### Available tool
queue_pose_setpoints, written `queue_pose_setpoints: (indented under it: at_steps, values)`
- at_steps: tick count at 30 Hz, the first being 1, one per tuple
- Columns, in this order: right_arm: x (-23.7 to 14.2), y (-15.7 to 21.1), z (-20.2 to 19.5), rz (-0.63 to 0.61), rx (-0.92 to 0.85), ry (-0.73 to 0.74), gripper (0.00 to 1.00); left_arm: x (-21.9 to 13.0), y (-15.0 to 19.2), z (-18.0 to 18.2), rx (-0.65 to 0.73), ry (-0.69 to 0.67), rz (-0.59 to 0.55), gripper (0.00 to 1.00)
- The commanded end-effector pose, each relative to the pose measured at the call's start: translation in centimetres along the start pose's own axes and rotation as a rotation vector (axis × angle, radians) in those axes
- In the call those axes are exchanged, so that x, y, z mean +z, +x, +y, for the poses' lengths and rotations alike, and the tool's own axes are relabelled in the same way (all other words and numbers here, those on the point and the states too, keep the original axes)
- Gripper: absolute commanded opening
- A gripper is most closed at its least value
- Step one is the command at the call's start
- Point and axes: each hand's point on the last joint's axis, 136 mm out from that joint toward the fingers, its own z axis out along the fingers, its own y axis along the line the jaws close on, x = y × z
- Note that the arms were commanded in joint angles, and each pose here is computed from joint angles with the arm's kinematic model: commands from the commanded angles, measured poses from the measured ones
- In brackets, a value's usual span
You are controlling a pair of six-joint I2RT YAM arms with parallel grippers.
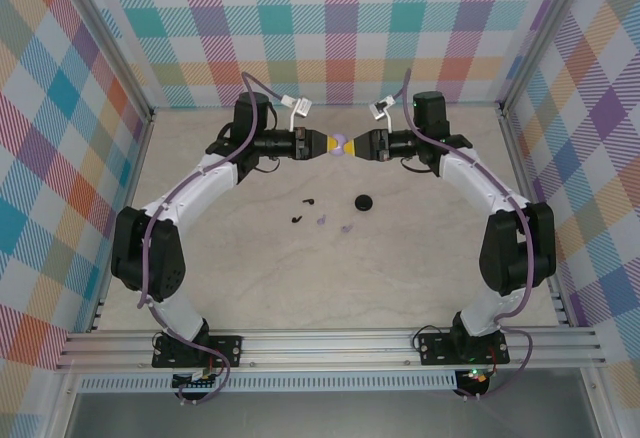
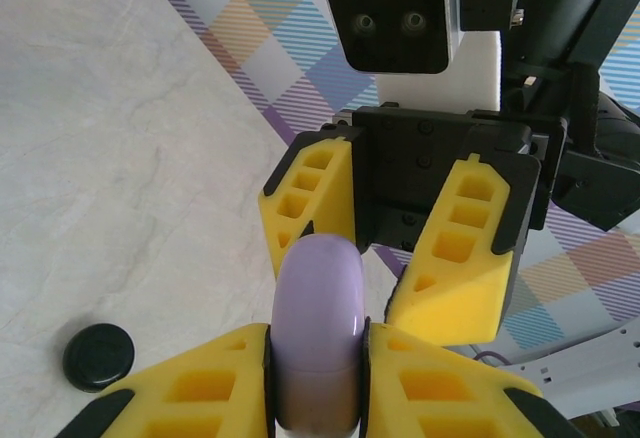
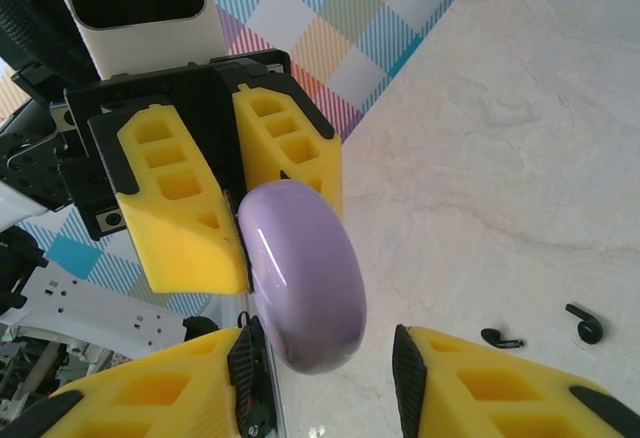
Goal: Insert wireless bluetooth earbuds into charging case
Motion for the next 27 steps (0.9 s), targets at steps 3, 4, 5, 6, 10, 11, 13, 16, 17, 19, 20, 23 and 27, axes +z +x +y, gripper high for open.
queue_pose_setpoints:
  at_steps: [3,4,5,6,10,11,13,16,17,19,20,23,27]
  values:
    - [-0.2,-1.1,3.2,-0.009,-0.115,-0.086,0.43,0.0,0.2,-2.8,0.073,0.064,0.011,0.24]
    - [-0.2,-1.1,3.4,-0.008,-0.118,-0.092,0.43,0.1,0.3,-2.8,0.072,0.065,0.013,0.24]
    - [-0.1,-1.1,3.5,-0.006,-0.120,-0.096,0.42,0.1,0.3,-3.0,0.073,0.070,0.015,0.24]
    - [-0.1,-1.1,3.6,-0.005,-0.122,-0.099,0.42,0.2,0.3,-3.0,0.074,0.072,0.016,0.24]
    - [0.0,-1.0,3.7,0.000,-0.122,-0.105,0.38,0.4,0.3,-3.1,0.076,0.071,0.017,0.24]
    - [0.1,-1.0,3.7,0.000,-0.121,-0.105,0.37,0.4,0.3,-3.1,0.075,0.070,0.017,0.24]
    - [0.0,-1.0,3.8,0.000,-0.121,-0.106,0.33,0.4,0.4,-3.1,0.073,0.071,0.019,0.24]
    - [-0.1,-1.0,3.9,-0.004,-0.125,-0.098,0.26,0.5,0.5,-2.9,0.067,0.062,0.022,0.25]
    - [-0.1,-1.0,3.9,-0.007,-0.127,-0.092,0.24,0.5,0.6,-2.8,0.063,0.056,0.024,0.28]
    - [-0.2,-1.0,4.0,-0.010,-0.131,-0.077,0.21,0.4,0.6,-2.7,0.062,0.049,0.025,0.34]
    - [-0.3,-1.0,4.1,-0.011,-0.135,-0.075,0.20,0.4,0.6,-2.8,0.062,0.049,0.025,0.36]
    - [-0.4,-0.9,4.4,-0.009,-0.139,-0.081,0.17,0.3,1.0,-3.0,0.054,0.064,0.037,0.41]
    - [-0.6,-1.0,4.9,-0.010,-0.143,-0.089,0.16,0.3,1.4,-3.4,0.048,0.090,0.053,0.44]
